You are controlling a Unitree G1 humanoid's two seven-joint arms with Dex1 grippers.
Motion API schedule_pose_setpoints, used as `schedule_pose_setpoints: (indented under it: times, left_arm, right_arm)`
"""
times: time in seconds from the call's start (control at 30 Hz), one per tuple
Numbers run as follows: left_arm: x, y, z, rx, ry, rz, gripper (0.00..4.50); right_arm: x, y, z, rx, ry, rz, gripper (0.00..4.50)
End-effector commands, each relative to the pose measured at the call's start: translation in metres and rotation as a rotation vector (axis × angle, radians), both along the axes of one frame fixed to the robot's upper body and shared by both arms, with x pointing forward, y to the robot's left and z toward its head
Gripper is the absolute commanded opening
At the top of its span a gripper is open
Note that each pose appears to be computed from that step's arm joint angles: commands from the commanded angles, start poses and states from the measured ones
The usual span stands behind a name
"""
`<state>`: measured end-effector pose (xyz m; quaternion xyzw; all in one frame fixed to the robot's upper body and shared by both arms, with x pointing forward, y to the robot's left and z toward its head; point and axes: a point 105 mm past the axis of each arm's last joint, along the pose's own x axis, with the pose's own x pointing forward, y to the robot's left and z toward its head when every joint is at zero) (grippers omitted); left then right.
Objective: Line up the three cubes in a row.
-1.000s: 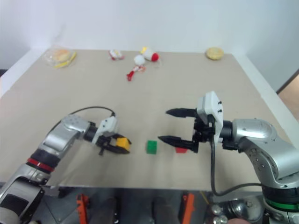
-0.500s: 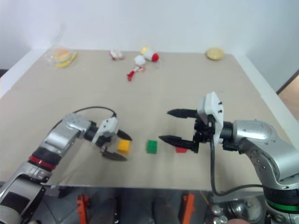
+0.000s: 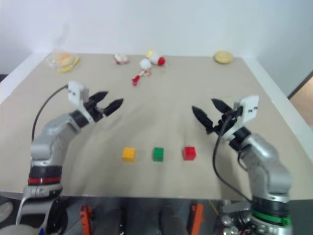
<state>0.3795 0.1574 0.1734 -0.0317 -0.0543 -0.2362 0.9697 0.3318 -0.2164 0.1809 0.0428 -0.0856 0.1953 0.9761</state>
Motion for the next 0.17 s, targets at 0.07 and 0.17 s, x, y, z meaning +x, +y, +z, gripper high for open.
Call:
schedule_pose_setpoints:
  times: [0.07,0.17]
  left_arm:
    - [0.002,0.028,-0.007,-0.006,-0.086,0.302,4.46]
    - [0.004,0.028,-0.013,0.019,-0.114,0.362,4.46]
  right_arm:
    - [0.011,-0.034,-0.022,-0.022,-0.052,-0.325,4.5]
    - [0.013,-0.039,-0.039,-0.036,-0.043,-0.404,4.5]
